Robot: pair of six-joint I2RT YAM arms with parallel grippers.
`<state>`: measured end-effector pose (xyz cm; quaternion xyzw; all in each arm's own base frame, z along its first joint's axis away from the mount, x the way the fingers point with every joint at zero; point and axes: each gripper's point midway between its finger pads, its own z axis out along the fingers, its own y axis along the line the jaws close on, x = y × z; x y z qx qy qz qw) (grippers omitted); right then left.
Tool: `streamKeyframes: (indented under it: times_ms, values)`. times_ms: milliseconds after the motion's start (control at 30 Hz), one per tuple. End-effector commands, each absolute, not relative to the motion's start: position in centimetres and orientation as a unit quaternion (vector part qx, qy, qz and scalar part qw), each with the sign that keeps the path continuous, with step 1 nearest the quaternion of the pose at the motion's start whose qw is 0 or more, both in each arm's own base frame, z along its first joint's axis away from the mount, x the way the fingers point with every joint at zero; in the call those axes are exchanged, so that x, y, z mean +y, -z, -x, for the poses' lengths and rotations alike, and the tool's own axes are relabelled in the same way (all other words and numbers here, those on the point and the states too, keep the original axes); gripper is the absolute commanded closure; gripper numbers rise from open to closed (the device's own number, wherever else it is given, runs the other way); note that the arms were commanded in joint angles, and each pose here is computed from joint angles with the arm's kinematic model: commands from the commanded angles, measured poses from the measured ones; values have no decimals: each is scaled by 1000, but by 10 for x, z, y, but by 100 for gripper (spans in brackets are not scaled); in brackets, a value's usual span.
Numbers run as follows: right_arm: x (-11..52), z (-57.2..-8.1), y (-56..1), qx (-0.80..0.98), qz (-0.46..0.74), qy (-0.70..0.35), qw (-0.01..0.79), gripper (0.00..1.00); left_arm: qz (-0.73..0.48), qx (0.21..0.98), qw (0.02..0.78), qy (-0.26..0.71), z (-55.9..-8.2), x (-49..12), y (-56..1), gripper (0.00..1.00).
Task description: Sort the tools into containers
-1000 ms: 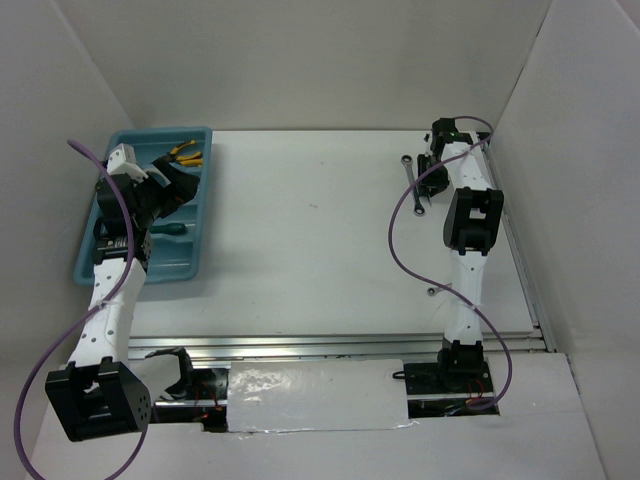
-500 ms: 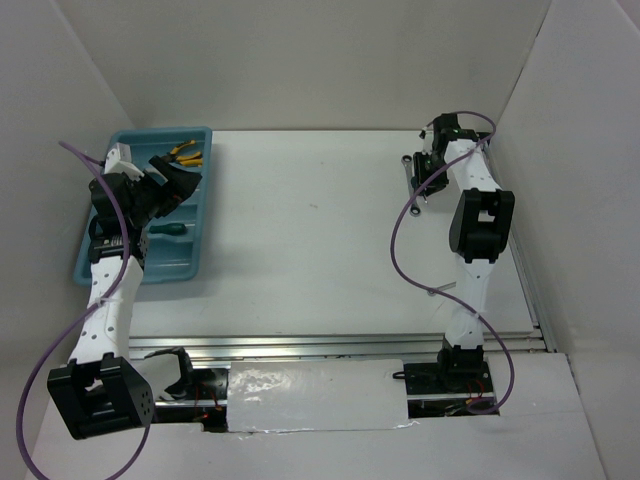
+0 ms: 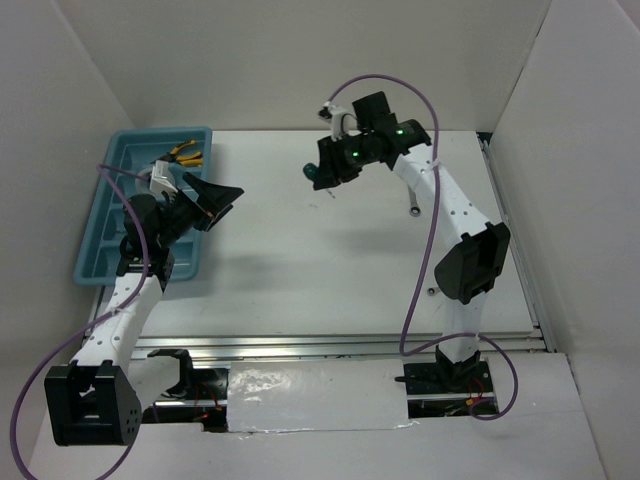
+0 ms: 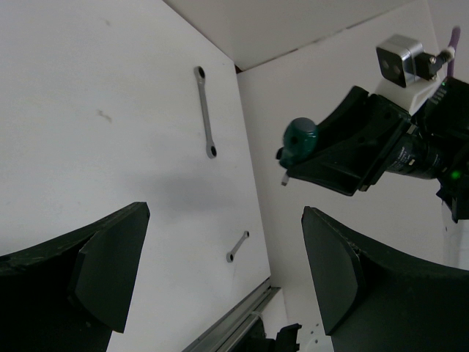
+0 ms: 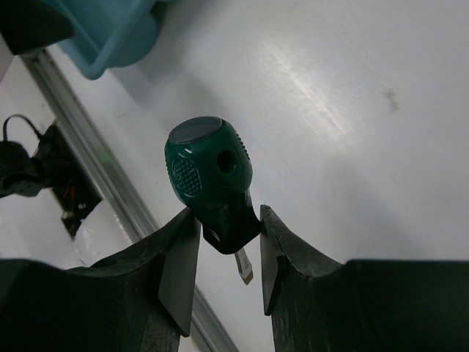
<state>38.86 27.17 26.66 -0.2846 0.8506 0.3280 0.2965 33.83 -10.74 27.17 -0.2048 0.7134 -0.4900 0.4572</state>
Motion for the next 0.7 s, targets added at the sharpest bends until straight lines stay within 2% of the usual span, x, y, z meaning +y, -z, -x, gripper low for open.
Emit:
streamKeyframes:
  times_ms: [0,300,667]
  values:
    - [316,-365,-289,826,320,-358,297,100,163,670,508,516,-334,-121,-322,1]
    - [378,-315,-292,797,387,-370,280,100,177,693,457,528,-329,-153,-294,1]
    - [389,-302,-280,796,404,-363,266,100,158,701,440,539,-327,-168,-291,16]
